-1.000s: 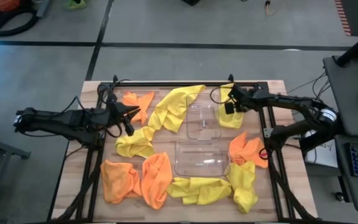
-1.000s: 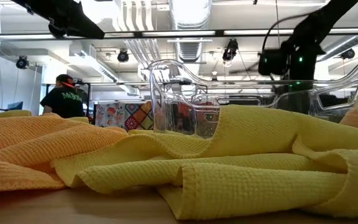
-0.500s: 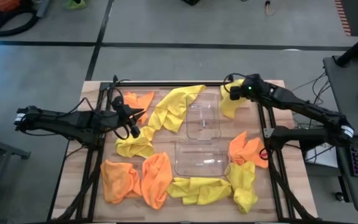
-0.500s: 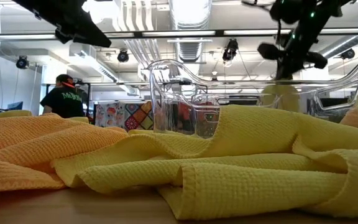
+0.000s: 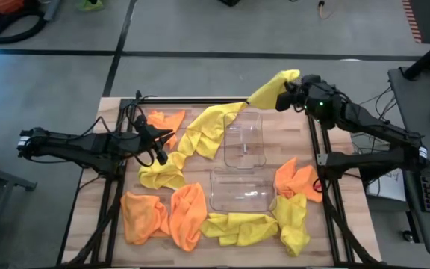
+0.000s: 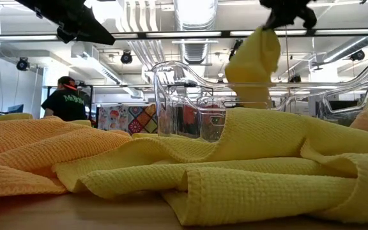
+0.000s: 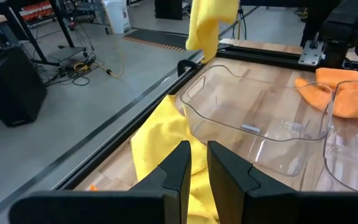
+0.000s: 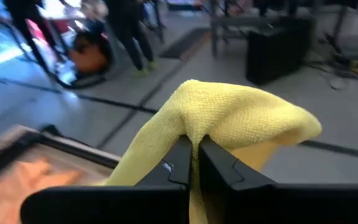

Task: Sort microfiber towel by color & place in baskets
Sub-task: Put the yellow towel into the top transparent bin

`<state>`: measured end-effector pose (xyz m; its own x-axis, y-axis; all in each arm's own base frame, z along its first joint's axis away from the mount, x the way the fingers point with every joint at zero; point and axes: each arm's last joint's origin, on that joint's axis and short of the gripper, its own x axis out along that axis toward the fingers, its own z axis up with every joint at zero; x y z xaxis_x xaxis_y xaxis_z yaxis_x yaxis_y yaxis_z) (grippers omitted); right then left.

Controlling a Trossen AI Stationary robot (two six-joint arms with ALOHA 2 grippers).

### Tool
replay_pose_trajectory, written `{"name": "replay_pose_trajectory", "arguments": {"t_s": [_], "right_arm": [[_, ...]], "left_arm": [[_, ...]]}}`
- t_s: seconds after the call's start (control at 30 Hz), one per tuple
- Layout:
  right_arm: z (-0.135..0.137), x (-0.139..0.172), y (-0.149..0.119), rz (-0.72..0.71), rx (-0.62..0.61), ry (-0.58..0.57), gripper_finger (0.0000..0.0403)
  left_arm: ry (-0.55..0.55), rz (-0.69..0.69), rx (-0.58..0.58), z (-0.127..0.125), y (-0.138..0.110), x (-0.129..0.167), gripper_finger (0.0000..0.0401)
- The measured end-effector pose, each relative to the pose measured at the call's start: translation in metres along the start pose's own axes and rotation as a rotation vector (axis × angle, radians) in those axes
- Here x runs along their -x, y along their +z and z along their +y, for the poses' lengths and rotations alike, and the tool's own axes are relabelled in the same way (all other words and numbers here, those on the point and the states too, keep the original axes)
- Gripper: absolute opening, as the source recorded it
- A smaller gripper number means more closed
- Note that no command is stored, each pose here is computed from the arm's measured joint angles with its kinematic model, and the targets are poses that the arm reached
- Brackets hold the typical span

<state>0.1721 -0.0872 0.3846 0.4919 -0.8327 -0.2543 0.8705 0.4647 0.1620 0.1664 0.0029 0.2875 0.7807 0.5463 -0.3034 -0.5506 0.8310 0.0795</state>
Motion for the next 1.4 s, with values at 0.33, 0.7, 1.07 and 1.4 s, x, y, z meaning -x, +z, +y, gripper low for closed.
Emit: {"name": "replay_pose_trajectory", "arguments": {"t_s": [0.33,0.7,1.07,1.4], "right_arm": [[0.036,0.021,0.025,-0.035,0.07,0.221,0.0012],[0.063,0.02,0.009,0.061,0.123,0.348,0.0012],[0.075,-0.002,-0.022,0.249,0.189,0.266,0.0012],[0.099,-0.032,-0.058,0.392,0.286,0.235,0.0012]], "left_arm": [[0.0,-0.004,0.003,0.0,0.0,0.0,0.0038],[-0.002,-0.021,0.016,0.004,0.005,0.006,0.0038],[-0.003,-0.022,0.017,0.006,0.007,0.009,0.0038],[-0.001,-0.011,0.008,0.006,0.006,0.009,0.0038]]}}
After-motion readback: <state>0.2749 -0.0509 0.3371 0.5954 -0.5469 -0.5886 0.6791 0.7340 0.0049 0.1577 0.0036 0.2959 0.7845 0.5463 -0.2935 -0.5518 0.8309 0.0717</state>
